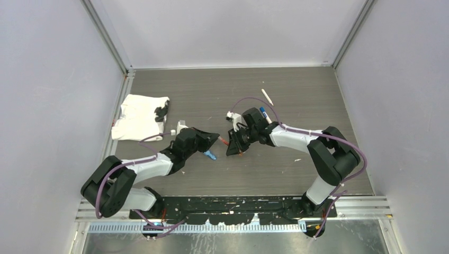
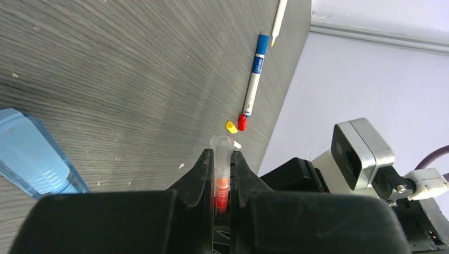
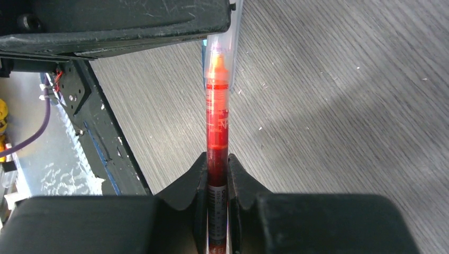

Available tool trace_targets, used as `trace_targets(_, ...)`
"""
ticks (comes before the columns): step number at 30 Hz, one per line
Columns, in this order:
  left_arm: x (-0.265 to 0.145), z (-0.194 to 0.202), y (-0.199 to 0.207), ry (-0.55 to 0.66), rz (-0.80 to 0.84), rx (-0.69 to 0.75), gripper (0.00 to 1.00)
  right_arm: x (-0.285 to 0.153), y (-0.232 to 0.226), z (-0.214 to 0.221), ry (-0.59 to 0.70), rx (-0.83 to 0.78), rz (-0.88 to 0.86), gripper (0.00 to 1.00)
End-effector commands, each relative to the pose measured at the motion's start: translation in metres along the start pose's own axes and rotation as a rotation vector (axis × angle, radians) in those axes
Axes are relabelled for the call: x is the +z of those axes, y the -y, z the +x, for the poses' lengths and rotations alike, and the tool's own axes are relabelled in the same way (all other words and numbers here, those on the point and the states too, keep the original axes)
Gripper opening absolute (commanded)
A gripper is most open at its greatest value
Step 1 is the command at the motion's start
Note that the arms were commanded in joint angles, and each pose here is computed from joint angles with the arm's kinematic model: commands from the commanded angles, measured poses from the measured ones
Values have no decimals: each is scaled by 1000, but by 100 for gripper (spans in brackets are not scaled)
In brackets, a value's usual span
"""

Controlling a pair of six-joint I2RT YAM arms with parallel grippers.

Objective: Insert the pens into the pen caps
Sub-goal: Insert the pen cap onto the pen.

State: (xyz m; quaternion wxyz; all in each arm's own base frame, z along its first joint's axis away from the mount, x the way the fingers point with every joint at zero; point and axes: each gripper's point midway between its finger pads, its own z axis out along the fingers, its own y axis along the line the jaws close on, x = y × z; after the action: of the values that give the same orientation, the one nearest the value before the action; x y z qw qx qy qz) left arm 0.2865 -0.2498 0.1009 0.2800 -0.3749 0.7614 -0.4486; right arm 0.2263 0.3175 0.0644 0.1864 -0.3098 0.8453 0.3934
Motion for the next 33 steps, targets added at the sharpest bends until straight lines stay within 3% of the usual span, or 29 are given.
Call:
trace_targets(1,-7,6,28,-23,93,23,1,-17,-21,-37,105,-115,-72,1)
trace_targets(6,-15,0,33,6,113,19,1,-18,-20,-38,111,-106,-69,1)
trace_targets(12,-16,13,47,-61,146,40,1,-22,-26,-39,139,-148,-108,1)
trace_targets(20,-25,46,69,-164,259,136,1,-53,-29,-64,295,-179,-178,1)
trace_targets(28,-38,52,97,-177,370,179,13,-66,-51,-61,285,-213,-315,1)
trace_targets(33,-49,49,109,-162,404,210,26,-76,-56,-65,300,-219,-342,1)
